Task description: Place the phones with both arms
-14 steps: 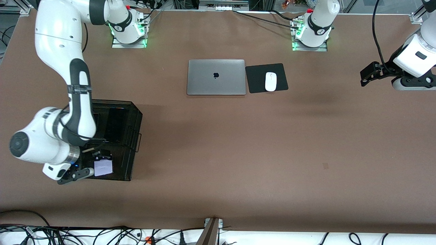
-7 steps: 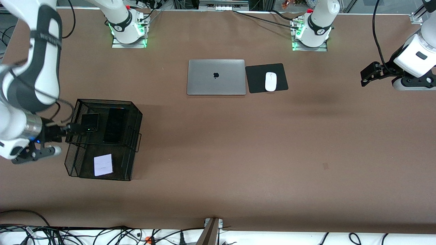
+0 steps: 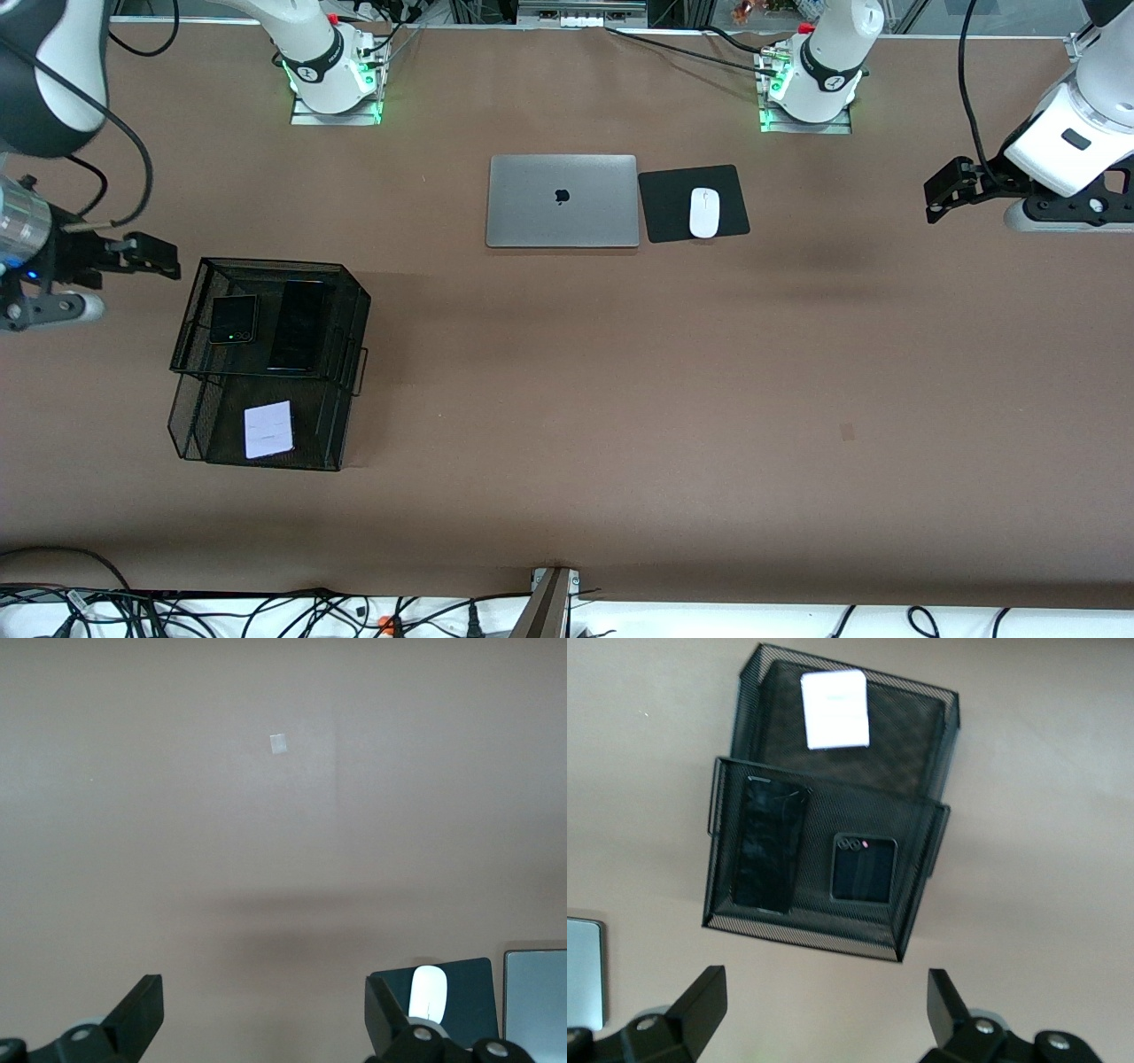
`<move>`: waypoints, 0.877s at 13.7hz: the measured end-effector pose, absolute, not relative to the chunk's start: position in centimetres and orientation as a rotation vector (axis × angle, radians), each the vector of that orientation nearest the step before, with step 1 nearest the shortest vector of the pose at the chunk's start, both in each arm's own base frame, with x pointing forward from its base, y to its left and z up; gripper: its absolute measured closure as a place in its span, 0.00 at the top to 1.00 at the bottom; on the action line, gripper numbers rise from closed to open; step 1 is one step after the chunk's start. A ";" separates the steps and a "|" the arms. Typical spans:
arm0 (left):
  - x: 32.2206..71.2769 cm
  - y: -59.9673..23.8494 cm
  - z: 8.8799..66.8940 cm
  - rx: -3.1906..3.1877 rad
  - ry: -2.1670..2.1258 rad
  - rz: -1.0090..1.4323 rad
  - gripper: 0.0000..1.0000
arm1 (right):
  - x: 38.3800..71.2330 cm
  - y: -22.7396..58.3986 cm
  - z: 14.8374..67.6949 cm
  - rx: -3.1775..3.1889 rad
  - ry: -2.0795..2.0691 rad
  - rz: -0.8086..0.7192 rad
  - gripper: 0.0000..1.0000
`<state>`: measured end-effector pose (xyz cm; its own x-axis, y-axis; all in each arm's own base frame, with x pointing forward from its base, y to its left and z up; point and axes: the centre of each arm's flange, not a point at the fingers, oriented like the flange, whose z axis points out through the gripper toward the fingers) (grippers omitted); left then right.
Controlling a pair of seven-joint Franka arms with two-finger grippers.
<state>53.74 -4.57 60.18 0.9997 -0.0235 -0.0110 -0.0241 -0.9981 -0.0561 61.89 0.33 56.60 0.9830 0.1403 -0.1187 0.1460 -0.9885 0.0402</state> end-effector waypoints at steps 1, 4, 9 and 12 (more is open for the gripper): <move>53.8 -4.3 60.2 -3.085 0.028 0.016 1.00 | 61.1 -0.7 56.7 3.083 0.205 -0.179 1.00; 53.9 -3.5 60.1 -3.086 0.005 0.017 1.00 | 58.9 -2.6 56.4 3.097 0.126 -0.168 1.00; 53.9 -3.8 60.2 -3.086 0.014 0.014 1.00 | 57.6 -1.4 57.5 3.111 0.044 -0.137 1.00; 54.4 -3.8 59.8 -3.087 0.015 0.006 1.00 | 57.6 -1.6 57.5 3.111 0.035 -0.130 1.00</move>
